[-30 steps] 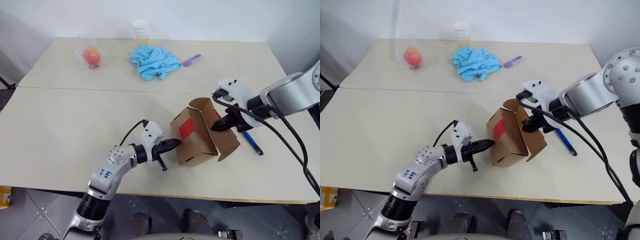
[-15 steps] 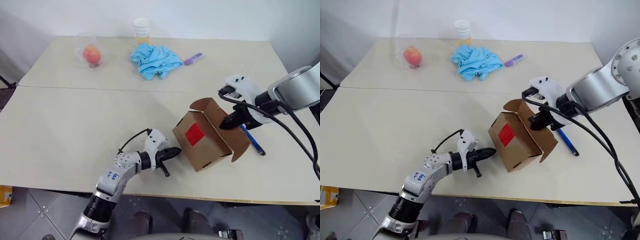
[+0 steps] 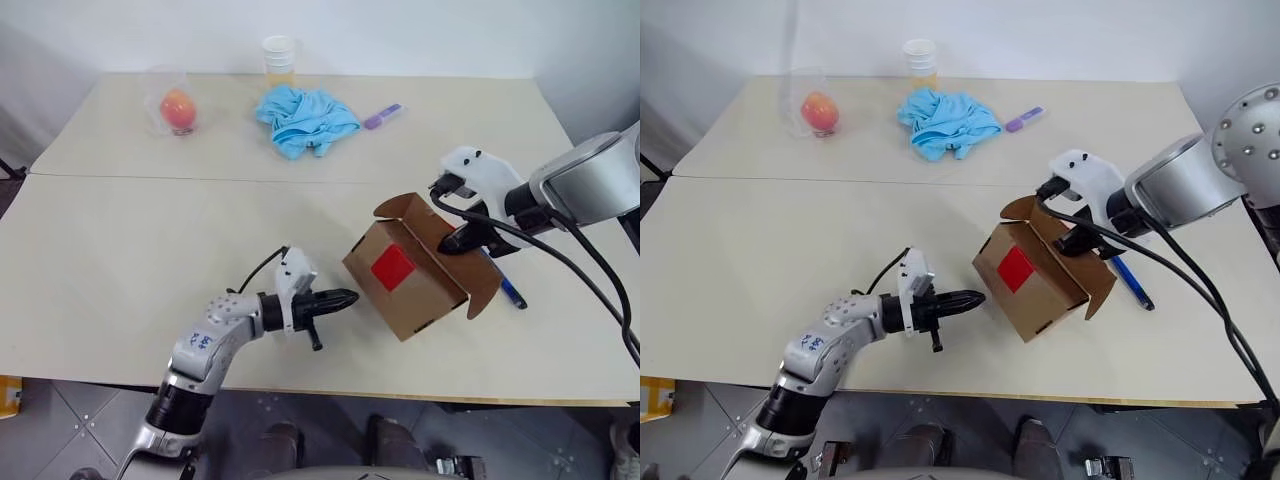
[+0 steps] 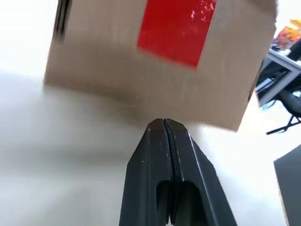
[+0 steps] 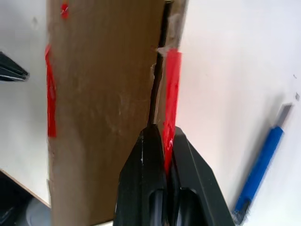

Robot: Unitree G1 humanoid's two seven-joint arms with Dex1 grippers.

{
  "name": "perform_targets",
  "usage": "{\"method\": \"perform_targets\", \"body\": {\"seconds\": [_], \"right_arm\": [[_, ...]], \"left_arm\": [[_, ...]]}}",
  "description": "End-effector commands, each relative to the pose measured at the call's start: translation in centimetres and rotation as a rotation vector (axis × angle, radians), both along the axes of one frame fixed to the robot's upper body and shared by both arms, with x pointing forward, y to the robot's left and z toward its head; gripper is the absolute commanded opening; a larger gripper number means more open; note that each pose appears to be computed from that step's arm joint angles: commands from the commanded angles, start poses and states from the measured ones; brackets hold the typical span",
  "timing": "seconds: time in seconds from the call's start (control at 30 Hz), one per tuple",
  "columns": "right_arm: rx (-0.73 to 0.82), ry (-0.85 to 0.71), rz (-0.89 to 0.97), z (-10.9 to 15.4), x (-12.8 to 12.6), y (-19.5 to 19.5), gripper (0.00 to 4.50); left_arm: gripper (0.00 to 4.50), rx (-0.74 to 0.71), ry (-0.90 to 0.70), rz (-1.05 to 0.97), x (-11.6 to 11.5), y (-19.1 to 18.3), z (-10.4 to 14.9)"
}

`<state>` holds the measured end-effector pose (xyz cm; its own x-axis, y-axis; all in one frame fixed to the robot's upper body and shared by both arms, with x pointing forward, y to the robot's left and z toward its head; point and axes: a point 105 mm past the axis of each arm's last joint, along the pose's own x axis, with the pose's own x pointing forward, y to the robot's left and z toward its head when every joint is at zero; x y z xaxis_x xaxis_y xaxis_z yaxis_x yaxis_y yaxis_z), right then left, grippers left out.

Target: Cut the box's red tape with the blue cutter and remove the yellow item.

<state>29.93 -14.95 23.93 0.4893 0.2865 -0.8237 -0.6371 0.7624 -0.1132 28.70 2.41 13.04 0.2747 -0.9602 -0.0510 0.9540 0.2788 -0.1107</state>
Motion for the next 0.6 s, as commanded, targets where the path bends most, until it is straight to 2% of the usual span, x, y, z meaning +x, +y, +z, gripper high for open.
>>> {"method": "perform_targets", "body": {"seconds": [0.03,0.27,0.43,0.6], "right_arm": [[0.034,-0.016,0.039,0.4,-0.5,0.6,0.02],[0.076,-0.006,0.051,0.1,-1.0,0.9,0.02],[0.112,0.009,0.04,0.1,-1.2,1.0,0.02],[0.174,0.031,0.017,0.0,-1.4,1.2,0.02]], "left_arm": [[0.0,-0.036,-0.012,-0.089,-0.9,-2.6,0.6],[0.0,0.018,0.034,-0.102,-1.0,-4.4,-1.2],[0.0,0.07,0.069,-0.095,-1.4,-3.8,-2.9],[0.0,0.082,0.077,-0.061,-1.1,-3.1,-3.5]]}}
